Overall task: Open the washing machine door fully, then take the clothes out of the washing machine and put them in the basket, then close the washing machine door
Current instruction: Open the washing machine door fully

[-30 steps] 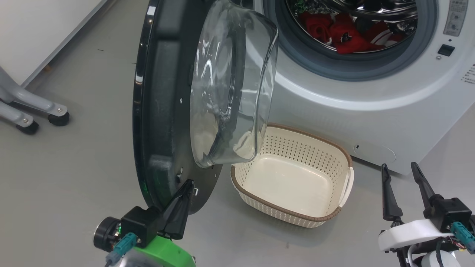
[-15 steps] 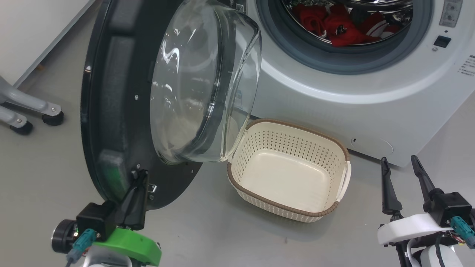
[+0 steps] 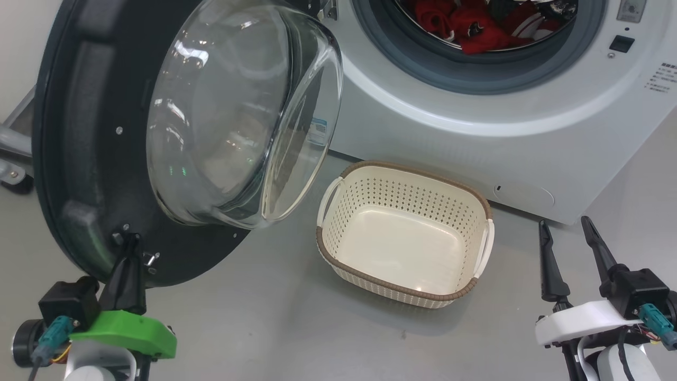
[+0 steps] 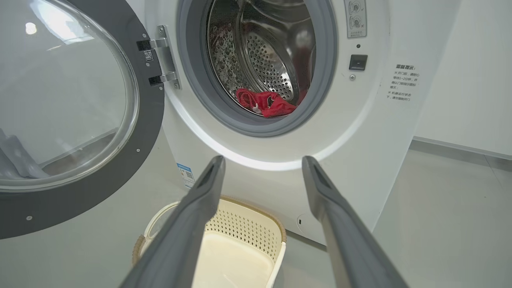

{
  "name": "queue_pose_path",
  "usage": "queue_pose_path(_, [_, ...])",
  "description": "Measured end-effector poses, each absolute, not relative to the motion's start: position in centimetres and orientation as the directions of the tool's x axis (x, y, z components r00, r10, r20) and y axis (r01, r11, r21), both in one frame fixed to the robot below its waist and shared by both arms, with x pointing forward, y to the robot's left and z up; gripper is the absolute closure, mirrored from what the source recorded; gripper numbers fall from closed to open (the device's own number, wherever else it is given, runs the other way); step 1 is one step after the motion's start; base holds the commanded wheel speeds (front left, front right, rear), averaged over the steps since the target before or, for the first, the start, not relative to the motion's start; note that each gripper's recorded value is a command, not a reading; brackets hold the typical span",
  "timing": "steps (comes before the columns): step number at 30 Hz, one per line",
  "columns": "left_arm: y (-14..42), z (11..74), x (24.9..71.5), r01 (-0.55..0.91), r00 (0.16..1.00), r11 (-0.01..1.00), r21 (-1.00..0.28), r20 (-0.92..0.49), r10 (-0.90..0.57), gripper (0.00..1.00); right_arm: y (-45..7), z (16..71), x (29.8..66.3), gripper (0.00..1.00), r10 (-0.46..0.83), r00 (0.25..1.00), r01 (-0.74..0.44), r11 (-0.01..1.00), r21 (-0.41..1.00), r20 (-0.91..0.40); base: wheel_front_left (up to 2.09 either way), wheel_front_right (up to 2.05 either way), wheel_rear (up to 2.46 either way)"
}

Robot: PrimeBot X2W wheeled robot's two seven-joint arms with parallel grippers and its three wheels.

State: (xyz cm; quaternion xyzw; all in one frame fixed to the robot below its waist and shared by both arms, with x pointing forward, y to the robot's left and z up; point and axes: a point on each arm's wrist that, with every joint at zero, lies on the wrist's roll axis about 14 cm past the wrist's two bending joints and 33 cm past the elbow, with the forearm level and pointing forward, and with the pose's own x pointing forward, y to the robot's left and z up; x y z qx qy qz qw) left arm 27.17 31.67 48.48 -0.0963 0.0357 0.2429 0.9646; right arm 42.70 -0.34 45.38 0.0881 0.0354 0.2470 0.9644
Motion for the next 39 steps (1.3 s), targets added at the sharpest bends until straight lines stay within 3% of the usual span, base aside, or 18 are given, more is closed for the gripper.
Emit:
queue_pose_path(28, [39.8,48.2,26.1,-0.659,0.752,0.736,-0.158,-0.108,0.65,1.0,-1.3,44.8,42.7,0.0,0.467,0.883,-0.453,0.873,0.183,-0.042,0.0,0.0,0.0])
queue_pose_path(39, [39.9,47.8,26.5,-0.661,0.75,0.734,-0.159,-0.107,0.652,1.0,-1.4,44.9,42.9,0.0,0.462,0.886,-0.449,0.875,0.183,-0.036,0.0,0.0,0.0])
